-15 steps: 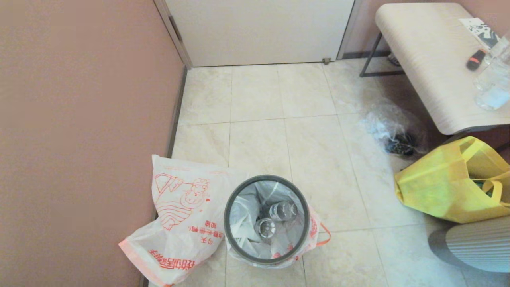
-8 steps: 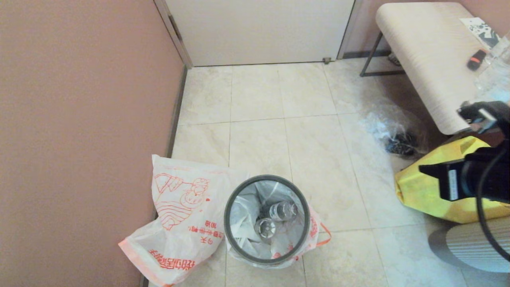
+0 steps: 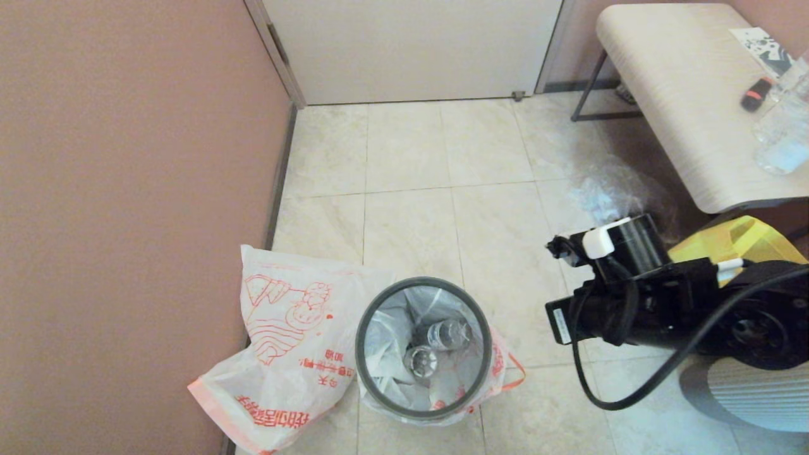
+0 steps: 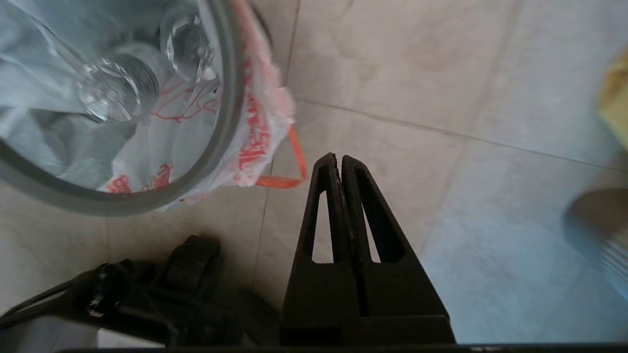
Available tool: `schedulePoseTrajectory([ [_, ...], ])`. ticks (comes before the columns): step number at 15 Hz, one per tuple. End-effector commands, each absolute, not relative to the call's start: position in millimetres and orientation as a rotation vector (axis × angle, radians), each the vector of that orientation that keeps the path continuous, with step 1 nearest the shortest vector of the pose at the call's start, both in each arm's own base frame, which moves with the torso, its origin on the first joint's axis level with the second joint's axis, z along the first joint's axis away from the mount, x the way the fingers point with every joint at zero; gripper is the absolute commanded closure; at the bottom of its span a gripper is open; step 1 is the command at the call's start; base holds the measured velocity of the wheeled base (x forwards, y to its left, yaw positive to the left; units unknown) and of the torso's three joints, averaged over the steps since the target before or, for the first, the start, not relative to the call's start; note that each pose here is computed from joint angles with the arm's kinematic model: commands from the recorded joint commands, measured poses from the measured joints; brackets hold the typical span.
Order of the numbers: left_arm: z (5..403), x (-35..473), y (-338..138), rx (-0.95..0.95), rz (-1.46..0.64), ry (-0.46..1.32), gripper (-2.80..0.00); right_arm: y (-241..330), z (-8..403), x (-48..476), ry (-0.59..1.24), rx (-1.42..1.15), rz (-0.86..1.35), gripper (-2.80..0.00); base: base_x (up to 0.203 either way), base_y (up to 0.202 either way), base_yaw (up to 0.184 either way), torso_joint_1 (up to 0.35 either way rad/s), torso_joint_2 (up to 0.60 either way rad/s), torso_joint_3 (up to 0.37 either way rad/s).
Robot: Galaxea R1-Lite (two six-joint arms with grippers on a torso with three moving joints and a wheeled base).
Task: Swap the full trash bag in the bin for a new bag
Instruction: Place the trash can ring on the floor
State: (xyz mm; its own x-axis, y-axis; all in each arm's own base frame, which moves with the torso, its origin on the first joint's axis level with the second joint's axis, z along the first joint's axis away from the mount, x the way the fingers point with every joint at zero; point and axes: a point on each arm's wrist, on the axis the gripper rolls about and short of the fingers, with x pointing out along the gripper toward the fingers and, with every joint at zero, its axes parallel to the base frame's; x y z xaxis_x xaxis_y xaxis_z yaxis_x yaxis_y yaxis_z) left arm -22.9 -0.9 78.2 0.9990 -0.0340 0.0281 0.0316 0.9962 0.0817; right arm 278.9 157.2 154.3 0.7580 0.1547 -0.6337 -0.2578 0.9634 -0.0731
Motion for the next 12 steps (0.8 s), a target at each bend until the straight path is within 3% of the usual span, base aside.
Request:
schedulePoseTrajectory([
  [1, 74, -22, -1, 0.082, -0.033, -0.015, 0.0, 177, 104, 299, 0.764, -0.209, 0.234, 0.0, 0.0, 0.0, 0.0, 0.0, 0.0, 0.0],
  [4, 74, -22, -1, 0.082, -0.032, -0.015, 0.0, 198, 80, 320, 0.725, -0.202, 0.254, 0.0, 0.0, 0.0, 0.0, 0.0, 0.0, 0.0],
  [5, 74, -22, -1, 0.082, -0.032, -0.015, 0.0, 202, 78, 320, 0.722, -0.204, 0.262, -2.8, 0.0, 0.0, 0.0, 0.0, 0.0, 0.0],
  [12, 74, -22, -1, 0.082, -0.032, -0.015, 0.0, 230, 71, 340, 0.683, -0.195, 0.294, -2.8, 0.0, 0.0, 0.0, 0.0, 0.0, 0.0],
])
